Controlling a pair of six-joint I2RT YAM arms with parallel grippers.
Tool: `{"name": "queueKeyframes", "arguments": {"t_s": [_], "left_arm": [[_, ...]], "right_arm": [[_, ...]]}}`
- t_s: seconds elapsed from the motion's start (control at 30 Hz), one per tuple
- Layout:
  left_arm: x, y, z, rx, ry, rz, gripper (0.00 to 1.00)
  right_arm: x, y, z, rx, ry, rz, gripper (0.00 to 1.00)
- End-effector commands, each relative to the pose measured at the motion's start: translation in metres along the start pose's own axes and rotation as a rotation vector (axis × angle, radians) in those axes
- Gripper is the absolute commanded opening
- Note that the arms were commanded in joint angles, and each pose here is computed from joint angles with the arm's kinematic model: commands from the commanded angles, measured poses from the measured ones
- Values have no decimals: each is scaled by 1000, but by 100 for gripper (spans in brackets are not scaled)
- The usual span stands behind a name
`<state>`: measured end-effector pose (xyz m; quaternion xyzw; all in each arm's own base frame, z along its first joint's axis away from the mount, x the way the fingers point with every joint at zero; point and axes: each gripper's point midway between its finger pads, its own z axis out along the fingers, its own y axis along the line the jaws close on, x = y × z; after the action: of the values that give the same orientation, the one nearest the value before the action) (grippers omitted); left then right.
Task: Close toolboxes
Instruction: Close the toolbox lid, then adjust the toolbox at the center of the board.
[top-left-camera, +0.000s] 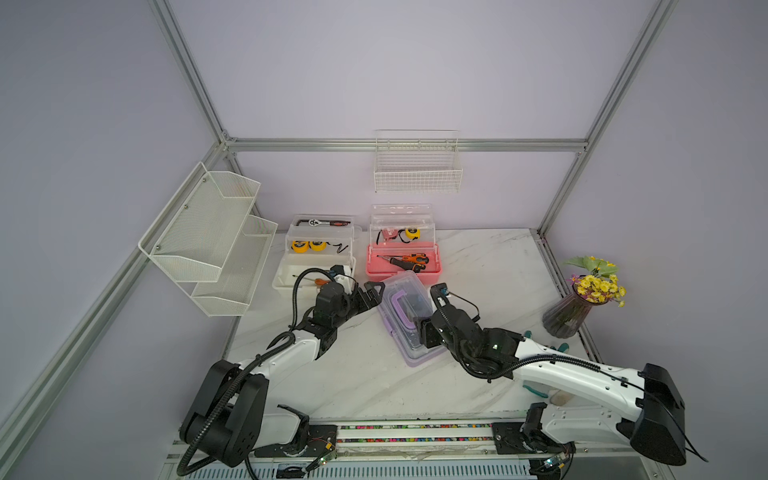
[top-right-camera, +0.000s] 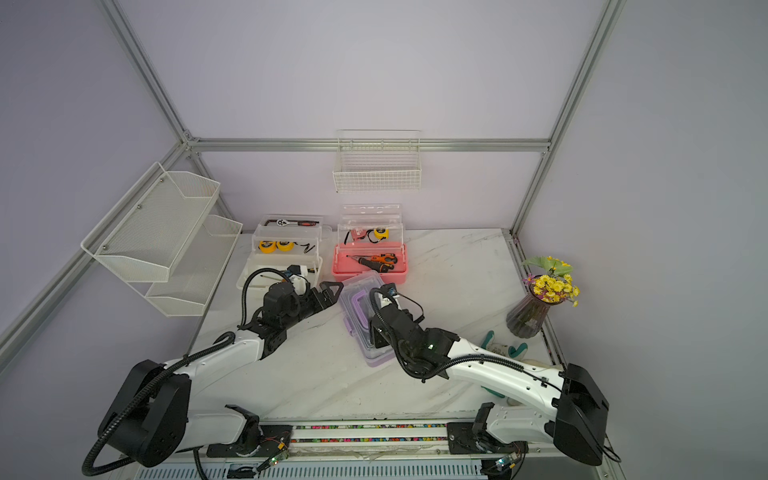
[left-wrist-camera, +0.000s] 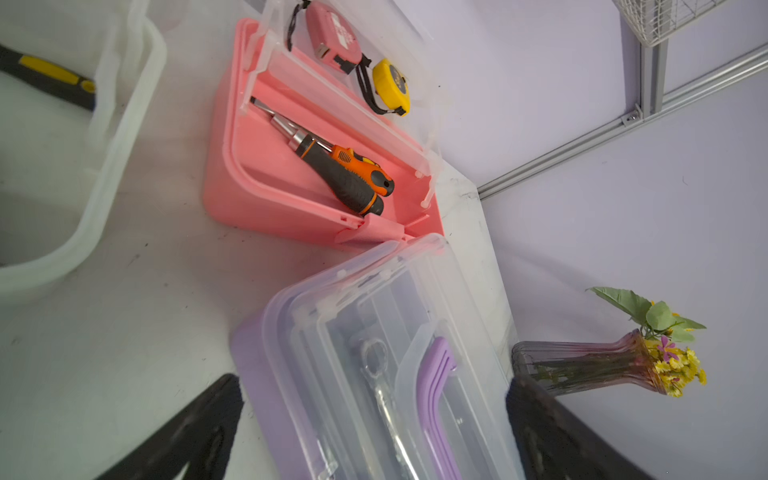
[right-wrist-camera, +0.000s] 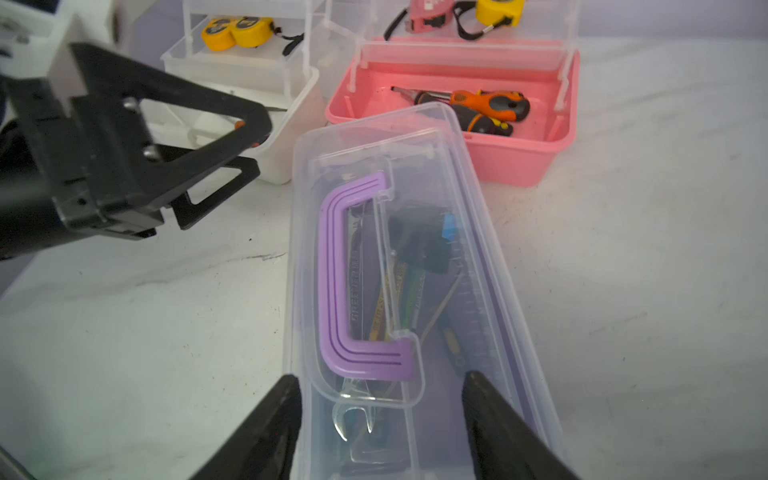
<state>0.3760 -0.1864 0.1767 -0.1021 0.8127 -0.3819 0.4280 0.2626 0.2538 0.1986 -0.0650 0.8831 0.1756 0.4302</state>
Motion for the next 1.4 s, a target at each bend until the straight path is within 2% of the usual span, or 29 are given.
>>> {"name": "queueKeyframes", "arguments": {"t_s": [0.0, 0.27, 0.43, 0.77, 0.97, 1.1, 1.23, 1.37], "left_arm": [[-17, -23, 15, 75, 6, 103, 100], [0, -30, 47, 159, 135, 141, 100], [11, -30, 53, 187, 181, 174, 100], [3, -21, 77, 142, 164, 267, 100], [-7, -20, 77, 120, 138, 319, 100], [-8, -14, 81, 117, 161, 323, 100], [0, -9, 86, 133, 199, 314, 100], [9, -6, 87, 146, 233, 301, 100]], "right_arm": [[9, -4, -18, -67, 62, 206, 81], [46, -4, -18, -122, 238, 375, 84], [63, -15, -8, -91, 290, 471, 86], [56, -44, 10, -56, 223, 621, 88], [44, -58, -5, -6, 157, 613, 88], [44, -76, -18, 81, 141, 591, 88], [57, -79, -14, 93, 172, 600, 89], [53, -65, 1, 16, 158, 600, 89]]}}
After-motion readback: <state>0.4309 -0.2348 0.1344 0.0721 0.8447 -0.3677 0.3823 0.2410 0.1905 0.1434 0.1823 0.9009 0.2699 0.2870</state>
